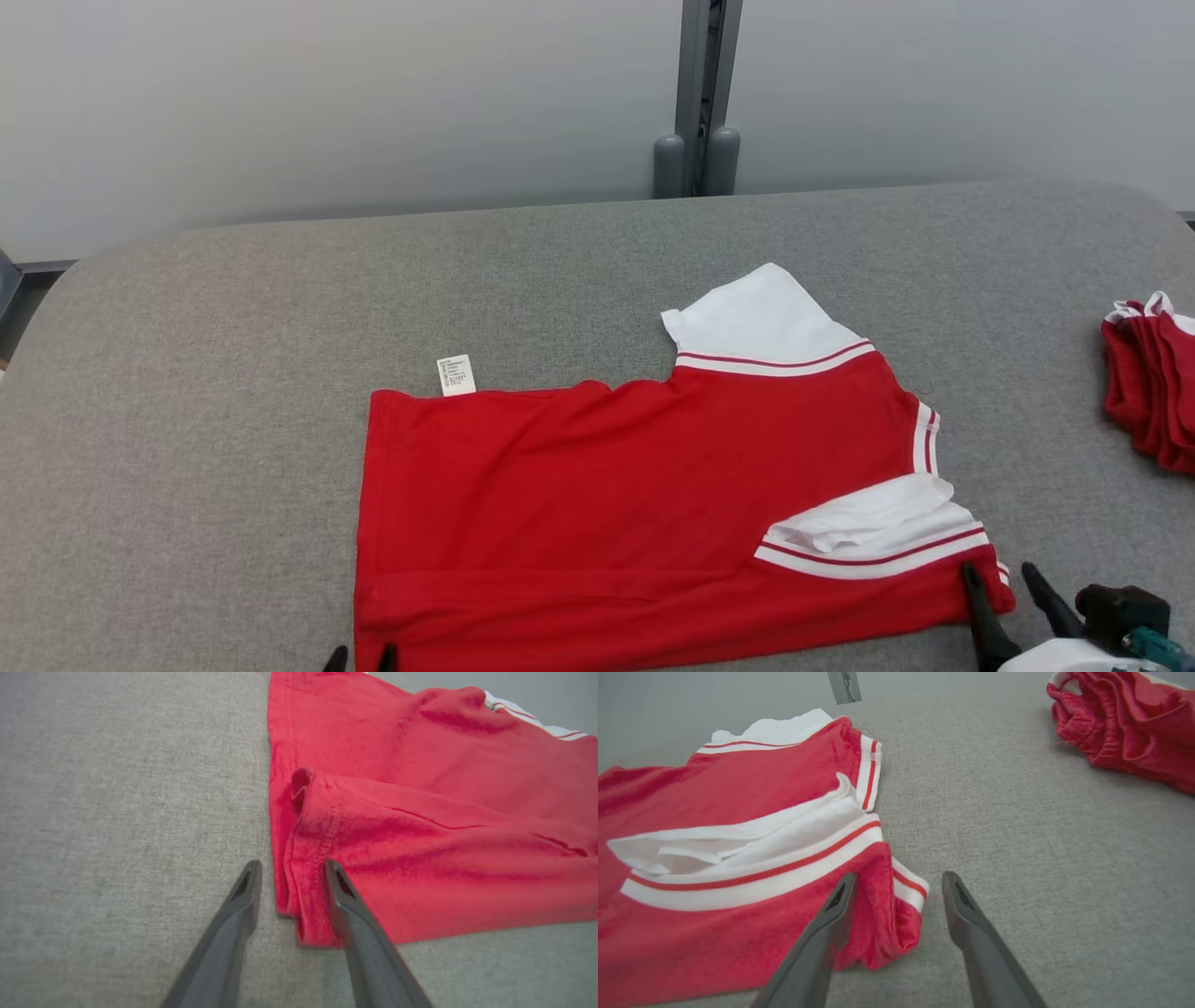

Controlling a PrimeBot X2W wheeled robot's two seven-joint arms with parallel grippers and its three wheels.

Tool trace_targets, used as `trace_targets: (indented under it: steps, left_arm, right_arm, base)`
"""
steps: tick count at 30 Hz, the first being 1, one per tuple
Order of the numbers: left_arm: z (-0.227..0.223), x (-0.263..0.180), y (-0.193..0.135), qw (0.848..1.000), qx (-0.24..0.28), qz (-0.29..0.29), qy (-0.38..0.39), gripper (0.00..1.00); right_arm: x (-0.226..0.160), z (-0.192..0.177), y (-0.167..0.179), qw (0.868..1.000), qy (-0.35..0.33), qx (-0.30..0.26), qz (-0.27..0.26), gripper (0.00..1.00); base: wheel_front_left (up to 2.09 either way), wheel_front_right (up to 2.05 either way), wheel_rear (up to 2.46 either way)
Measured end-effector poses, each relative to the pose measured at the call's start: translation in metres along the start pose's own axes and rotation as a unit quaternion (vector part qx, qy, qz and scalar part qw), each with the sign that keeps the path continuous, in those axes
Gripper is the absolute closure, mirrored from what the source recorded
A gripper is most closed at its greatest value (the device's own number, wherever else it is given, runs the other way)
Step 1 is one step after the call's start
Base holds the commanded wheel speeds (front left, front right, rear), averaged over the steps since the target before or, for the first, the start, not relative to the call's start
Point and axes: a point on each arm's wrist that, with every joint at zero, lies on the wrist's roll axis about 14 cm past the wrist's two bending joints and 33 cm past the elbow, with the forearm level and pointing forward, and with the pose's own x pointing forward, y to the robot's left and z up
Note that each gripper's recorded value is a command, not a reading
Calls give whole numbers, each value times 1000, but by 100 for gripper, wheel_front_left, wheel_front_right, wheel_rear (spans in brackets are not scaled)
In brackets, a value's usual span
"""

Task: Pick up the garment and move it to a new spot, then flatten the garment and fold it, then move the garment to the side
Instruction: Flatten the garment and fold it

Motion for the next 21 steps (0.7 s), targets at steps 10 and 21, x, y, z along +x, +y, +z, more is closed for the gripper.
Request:
trace_targets:
  steps: [10,21]
  left_arm:
    - [45,20,-3,997,45,11,-59,0]
    - [95,75,-7,993,80,10,-90,0]
  right_arm:
    - [16,35,6,999,-50,-16,5,0]
    - [52,72,33,994,-92,-33,40,0]
  base:
    - [0,0,0]
    - [0,0,0]
